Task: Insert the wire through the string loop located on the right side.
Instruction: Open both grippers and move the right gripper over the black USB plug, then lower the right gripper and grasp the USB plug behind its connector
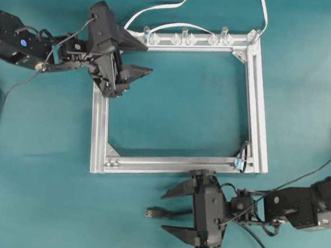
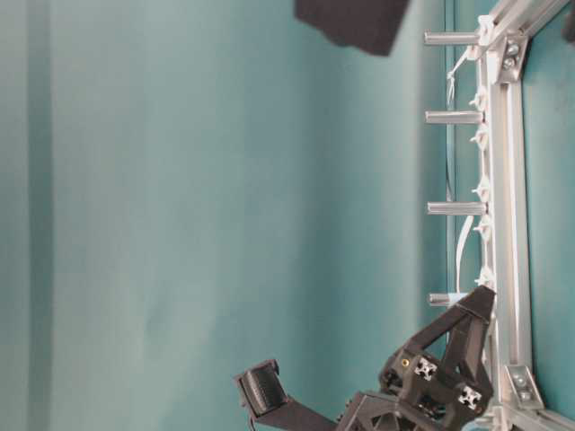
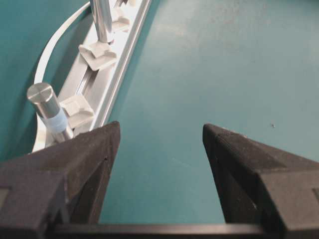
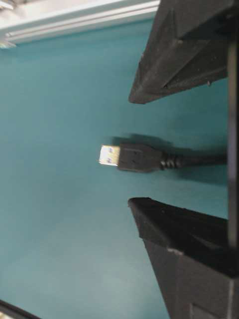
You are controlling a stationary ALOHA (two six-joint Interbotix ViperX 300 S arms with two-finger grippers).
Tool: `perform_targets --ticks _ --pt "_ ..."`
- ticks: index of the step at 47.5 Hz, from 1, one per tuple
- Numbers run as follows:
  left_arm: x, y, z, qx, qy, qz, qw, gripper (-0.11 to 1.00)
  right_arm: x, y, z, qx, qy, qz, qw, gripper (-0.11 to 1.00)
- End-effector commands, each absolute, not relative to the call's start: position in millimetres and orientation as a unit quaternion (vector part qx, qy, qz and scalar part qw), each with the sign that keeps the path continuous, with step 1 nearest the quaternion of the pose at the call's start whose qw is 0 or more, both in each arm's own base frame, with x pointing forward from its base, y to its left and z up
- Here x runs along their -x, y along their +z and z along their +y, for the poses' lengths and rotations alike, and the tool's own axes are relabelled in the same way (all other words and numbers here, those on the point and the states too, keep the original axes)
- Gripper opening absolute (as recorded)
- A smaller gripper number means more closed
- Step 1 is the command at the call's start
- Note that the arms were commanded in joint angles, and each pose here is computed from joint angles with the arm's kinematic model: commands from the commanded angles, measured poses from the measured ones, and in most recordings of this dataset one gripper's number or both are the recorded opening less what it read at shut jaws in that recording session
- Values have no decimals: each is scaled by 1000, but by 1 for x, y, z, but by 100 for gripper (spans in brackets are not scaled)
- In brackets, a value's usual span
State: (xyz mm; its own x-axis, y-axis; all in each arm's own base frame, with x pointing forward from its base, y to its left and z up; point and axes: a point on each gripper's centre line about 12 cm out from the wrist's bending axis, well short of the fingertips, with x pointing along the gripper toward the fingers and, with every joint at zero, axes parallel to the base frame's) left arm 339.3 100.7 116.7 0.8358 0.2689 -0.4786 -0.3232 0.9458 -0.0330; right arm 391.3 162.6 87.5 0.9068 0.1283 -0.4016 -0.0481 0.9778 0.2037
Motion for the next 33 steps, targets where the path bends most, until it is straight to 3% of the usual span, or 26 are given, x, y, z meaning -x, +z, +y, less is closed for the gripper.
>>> perform_targets --ticks 1,13,27,33 --pt "-341 123 101 49 153 231 960 71 -394 96 167 -102 48 201 973 86" --pt "-338 121 101 50 154 236 958 71 -386 86 166 -98 50 234 966 85" --pt "-340 122 101 51 154 233 959 70 -385 85 166 -97 51 237 965 69" --pt "-340 122 101 50 153 233 959 70 -386 84 166 -98 50 237 965 67"
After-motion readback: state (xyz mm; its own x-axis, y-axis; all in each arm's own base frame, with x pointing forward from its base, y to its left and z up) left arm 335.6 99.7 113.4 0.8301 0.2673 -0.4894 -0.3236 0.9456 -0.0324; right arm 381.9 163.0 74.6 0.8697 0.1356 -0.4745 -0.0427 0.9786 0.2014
